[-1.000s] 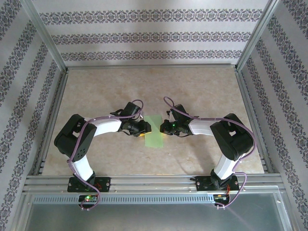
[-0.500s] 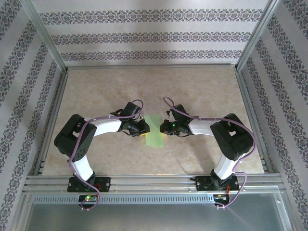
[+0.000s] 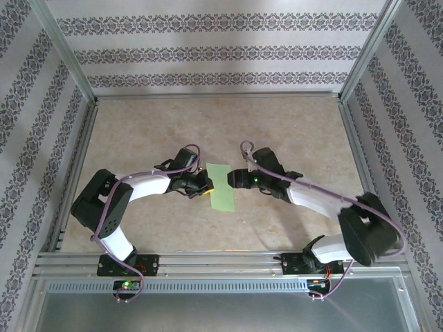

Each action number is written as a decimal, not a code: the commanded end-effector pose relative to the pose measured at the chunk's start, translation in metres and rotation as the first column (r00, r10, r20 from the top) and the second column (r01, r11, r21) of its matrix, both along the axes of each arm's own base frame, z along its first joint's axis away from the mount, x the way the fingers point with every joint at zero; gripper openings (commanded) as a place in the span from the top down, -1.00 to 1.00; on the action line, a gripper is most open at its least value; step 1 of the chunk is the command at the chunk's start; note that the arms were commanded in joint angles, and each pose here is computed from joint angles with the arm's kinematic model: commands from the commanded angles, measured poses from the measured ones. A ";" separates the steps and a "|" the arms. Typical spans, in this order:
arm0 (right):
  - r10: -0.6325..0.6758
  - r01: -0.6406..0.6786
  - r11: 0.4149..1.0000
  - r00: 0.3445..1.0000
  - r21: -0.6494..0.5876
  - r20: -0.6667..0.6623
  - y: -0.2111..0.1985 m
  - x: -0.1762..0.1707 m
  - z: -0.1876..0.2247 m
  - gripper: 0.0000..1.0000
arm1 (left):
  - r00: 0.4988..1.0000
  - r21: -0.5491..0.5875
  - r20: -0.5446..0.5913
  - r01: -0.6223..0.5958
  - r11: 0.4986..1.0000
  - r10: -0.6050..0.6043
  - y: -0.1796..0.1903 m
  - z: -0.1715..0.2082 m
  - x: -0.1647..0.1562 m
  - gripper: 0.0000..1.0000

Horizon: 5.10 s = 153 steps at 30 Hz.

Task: Fold a paper plane with a square sheet of paper (fold left side to right side)
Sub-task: Third fold the triangle at the center of the table.

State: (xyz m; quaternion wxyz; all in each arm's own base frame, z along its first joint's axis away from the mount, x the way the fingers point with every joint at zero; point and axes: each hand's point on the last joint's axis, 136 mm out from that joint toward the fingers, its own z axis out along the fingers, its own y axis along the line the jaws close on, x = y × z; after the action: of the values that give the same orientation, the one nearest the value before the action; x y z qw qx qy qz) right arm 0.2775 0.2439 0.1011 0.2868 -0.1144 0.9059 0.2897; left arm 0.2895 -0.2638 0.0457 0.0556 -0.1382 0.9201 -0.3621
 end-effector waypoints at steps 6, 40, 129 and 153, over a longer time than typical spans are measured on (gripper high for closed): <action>0.227 -0.140 0.933 0.944 -0.330 0.239 0.004 -0.067 -0.017 -0.54 | 1.000 -0.046 -0.009 -0.031 0.998 0.030 -0.006 0.010 0.001 0.96; 0.460 -0.294 0.810 0.856 -0.507 0.237 0.072 -0.079 -0.042 1.00 | 0.998 0.014 0.047 0.050 0.999 -0.051 0.000 0.030 0.001 0.35; 0.133 -0.152 0.982 0.978 -0.111 -0.158 0.031 -0.041 -0.075 1.00 | 0.950 0.194 -0.102 0.309 0.931 -0.294 0.001 -0.053 0.018 0.76; 0.159 -0.176 0.980 0.972 -0.091 -0.170 0.038 -0.045 -0.075 1.00 | 0.951 0.193 -0.104 0.308 0.932 -0.293 0.002 -0.054 0.017 0.76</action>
State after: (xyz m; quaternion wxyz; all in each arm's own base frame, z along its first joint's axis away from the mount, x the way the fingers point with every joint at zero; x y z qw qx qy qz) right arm 0.2284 0.2752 0.0173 0.1744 -0.1841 0.9312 0.2619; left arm 0.3246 -0.2790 0.0172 0.0064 -0.0004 0.9474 -0.3199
